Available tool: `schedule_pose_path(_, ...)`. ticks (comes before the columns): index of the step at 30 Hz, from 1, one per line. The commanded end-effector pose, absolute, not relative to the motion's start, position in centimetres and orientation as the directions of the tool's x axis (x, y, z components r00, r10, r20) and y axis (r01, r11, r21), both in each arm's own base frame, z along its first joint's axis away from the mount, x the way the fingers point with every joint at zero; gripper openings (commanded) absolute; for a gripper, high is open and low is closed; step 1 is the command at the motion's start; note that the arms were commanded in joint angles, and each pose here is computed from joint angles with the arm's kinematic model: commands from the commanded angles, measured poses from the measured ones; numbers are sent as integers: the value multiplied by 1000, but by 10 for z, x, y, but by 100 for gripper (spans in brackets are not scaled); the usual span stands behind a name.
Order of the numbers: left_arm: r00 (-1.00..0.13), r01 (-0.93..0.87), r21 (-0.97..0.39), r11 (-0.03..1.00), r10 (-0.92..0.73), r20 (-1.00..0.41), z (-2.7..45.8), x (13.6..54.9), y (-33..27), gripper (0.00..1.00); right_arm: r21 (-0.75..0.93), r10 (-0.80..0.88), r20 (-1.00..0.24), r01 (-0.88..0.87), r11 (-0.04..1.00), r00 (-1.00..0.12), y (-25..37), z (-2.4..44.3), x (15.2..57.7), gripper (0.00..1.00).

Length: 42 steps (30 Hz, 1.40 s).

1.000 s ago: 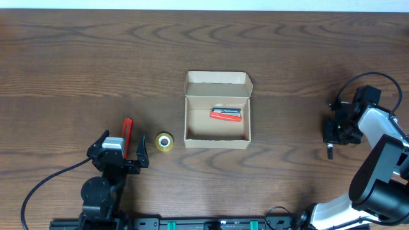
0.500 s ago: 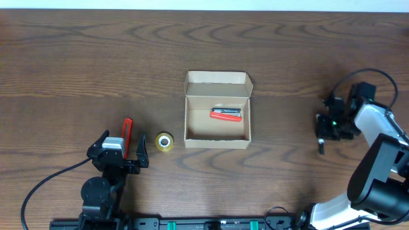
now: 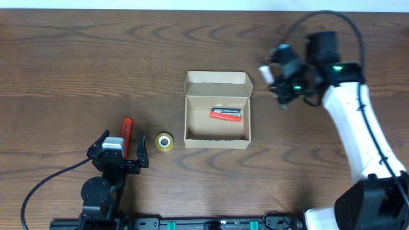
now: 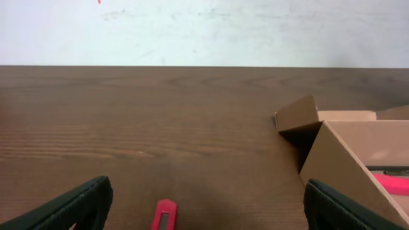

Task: Pack container
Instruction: 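Carry the whiteboard marker into the box and release with right gripper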

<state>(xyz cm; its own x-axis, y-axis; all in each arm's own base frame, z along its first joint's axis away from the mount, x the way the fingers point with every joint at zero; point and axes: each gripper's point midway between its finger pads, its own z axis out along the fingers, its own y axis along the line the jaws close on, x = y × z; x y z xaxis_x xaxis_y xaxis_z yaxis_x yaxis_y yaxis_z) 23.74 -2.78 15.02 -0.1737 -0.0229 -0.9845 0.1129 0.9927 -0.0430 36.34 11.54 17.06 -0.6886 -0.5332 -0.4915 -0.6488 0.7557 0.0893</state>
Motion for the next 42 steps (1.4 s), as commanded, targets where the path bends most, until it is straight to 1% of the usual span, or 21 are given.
schedule_pose_path(1,-199,119,-53,991,-28,-980,138,238,-29,95,2,-741,-527,-872,490,-417,169,184,341,1)
schedule_pose_path(2,-199,119,-52,991,-28,-980,138,238,-29,95,-21,-775,-525,-905,424,-352,180,186,335,1)
schedule_pose_path(3,-199,119,-53,991,-28,-980,138,238,-29,95,-50,-814,-519,-942,333,-260,194,189,325,1)
schedule_pose_path(6,-199,119,-52,991,-28,-980,138,238,-29,95,-116,-869,-494,-989,97,-27,226,193,298,1)
schedule_pose_path(8,-199,119,-52,991,-28,-980,138,238,-29,95,-143,-876,-479,-990,7,63,236,192,288,1)
schedule_pose_path(10,-199,119,-52,991,-28,-980,138,238,-29,95,-148,-877,-467,-988,-49,113,243,188,283,1)
schedule_pose_path(14,-199,119,-53,991,-28,-980,138,238,-29,95,-112,-889,-434,-988,-103,142,244,169,280,1)
schedule_pose_path(18,-199,119,-53,991,-28,-980,138,238,-29,95,-50,-922,-372,-994,-94,106,237,137,289,1)
schedule_pose_path(22,-199,119,-52,991,-28,-980,138,238,-29,95,11,-939,-332,-995,-103,94,233,107,295,1)
schedule_pose_path(28,-199,119,-52,992,-28,-980,138,238,-29,95,81,-967,-252,-995,-65,42,217,66,305,1)
schedule_pose_path(32,-199,119,-52,992,-27,-980,137,238,-29,95,120,-972,-233,-992,-44,15,210,50,307,1)
schedule_pose_path(35,-199,119,-52,992,-27,-980,138,238,-29,95,122,-972,-233,-992,-39,10,210,45,310,2)
schedule_pose_path(37,-199,119,-52,992,-27,-980,137,238,-29,95,110,-971,-238,-993,-35,7,211,46,313,9)
schedule_pose_path(38,-199,119,-52,992,-28,-980,137,238,-29,95,104,-970,-241,-994,-24,-2,212,46,315,17)
schedule_pose_path(39,-199,119,-52,992,-27,-980,137,238,-29,95,101,-970,-243,-995,-14,-11,213,46,316,23)
schedule_pose_path(42,-199,119,-52,992,-28,-980,137,238,-29,95,98,-970,-245,-995,-12,-13,214,46,317,25)
